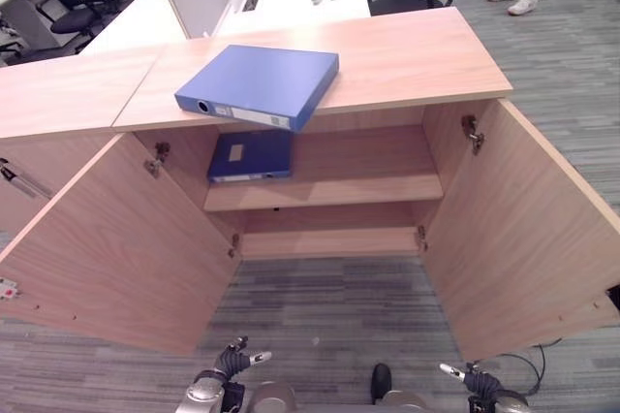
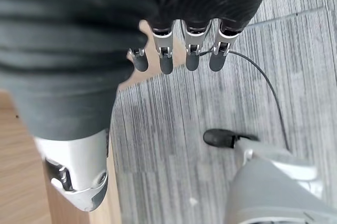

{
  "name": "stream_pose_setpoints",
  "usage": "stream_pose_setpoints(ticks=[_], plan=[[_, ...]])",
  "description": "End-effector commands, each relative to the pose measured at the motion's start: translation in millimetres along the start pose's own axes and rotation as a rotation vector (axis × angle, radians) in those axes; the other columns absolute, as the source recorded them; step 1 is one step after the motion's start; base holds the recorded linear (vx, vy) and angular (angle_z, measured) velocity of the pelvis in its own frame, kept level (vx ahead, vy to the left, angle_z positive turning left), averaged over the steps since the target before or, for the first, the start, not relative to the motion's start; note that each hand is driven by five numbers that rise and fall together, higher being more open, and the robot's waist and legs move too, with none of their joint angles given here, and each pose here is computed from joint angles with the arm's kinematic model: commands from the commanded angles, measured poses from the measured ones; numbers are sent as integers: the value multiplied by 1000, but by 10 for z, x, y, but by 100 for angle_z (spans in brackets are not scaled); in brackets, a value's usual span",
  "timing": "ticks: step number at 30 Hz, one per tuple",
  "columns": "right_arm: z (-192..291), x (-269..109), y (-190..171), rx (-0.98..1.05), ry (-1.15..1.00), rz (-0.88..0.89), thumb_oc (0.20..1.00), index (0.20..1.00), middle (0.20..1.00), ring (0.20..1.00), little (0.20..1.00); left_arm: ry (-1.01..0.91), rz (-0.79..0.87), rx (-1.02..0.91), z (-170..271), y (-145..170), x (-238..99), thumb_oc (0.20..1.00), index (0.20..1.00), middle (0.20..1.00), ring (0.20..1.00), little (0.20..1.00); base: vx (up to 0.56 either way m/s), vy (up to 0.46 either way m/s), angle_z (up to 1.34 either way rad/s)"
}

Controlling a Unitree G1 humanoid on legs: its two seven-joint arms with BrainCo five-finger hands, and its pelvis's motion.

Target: Put the empty folder in the office cabinet

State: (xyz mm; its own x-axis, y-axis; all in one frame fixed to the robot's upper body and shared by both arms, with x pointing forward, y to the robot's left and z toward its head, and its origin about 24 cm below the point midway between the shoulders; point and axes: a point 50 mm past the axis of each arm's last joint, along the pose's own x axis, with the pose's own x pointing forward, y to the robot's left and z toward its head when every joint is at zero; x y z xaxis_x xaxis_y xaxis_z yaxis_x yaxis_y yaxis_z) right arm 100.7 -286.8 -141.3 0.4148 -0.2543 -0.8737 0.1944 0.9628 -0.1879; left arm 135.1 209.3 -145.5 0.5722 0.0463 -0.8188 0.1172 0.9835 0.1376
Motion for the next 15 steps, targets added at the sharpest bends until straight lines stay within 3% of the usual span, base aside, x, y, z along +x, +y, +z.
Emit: stream_pose_setpoints(ticks=[1, 15], plan=[[24, 0, -92, -14, 4, -30, 1000, 1000, 1000, 1000, 1000, -46, 42, -2, 117, 159, 10, 1000, 1000, 1000, 1000, 1000, 85, 50, 6], [-100, 13, 207, -22, 46, 42, 1000, 1000, 1000, 1000, 1000, -4, 60, 56, 60, 274, 3, 1000, 1000, 1000, 1000, 1000, 93, 130, 4]])
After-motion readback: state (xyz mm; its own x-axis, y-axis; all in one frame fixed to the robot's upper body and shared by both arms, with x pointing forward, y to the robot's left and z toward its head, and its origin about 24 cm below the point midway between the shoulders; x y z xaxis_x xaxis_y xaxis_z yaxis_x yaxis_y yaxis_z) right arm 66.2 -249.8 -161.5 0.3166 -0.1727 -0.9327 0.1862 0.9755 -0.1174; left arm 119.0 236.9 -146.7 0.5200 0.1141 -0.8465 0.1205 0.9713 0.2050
